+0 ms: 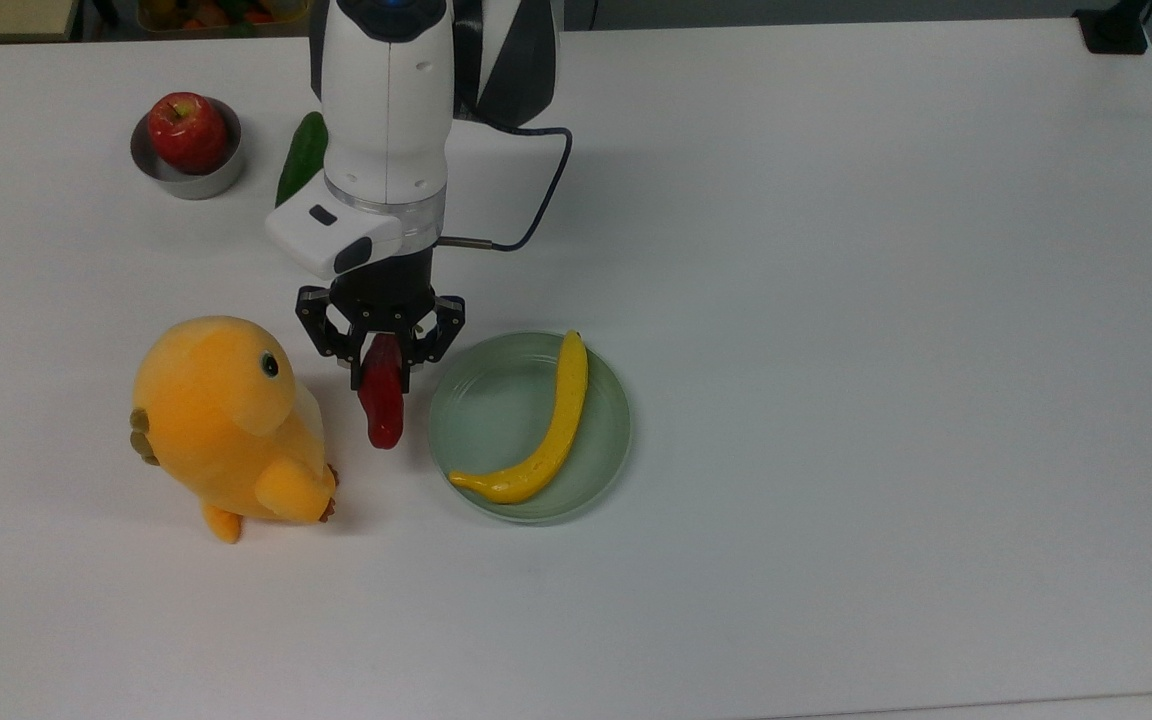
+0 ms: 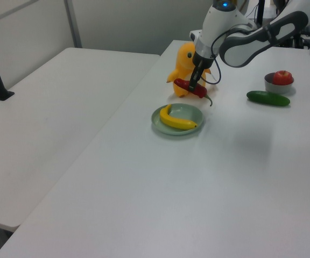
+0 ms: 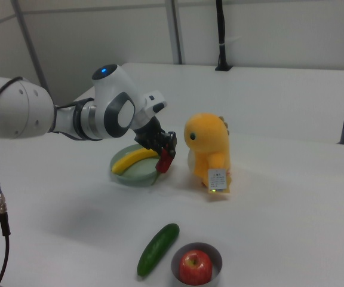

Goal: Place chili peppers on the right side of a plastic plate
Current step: 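Carry the chili pepper to the green plate beside the banana, then lower the chili onto the plate rim and open the gripper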

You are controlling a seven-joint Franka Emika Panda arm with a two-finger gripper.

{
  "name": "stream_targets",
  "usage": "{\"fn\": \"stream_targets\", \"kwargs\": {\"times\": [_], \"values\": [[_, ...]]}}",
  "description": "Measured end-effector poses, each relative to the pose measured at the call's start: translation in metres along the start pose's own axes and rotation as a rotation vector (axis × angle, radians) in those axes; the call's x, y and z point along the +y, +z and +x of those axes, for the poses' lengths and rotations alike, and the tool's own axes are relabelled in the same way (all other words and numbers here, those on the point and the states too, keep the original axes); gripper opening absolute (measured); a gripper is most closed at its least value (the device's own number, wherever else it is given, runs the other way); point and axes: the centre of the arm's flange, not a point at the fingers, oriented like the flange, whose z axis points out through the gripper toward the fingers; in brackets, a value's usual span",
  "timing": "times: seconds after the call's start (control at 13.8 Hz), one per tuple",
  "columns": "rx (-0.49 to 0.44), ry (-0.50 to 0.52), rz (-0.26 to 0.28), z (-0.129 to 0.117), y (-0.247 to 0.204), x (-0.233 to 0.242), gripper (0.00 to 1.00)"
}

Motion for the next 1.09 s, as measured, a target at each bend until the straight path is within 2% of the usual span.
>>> {"fn": "stream_targets", "kwargs": {"times": [0.36,0.51,0.58,0.8,0.87,1.09], "values": [[0.009,-0.006,0.003,0.002,0.019,-0.004,0.41],[0.040,0.034,0.004,0.008,0.023,-0.004,0.41],[0.062,0.066,0.006,0.010,0.023,-0.004,0.45],[0.068,0.071,-0.003,0.010,0.027,-0.008,0.89],[0.069,0.072,-0.003,0.010,0.027,-0.008,1.00],[0.066,0.078,-0.007,0.013,0.022,-0.005,1.00]]}}
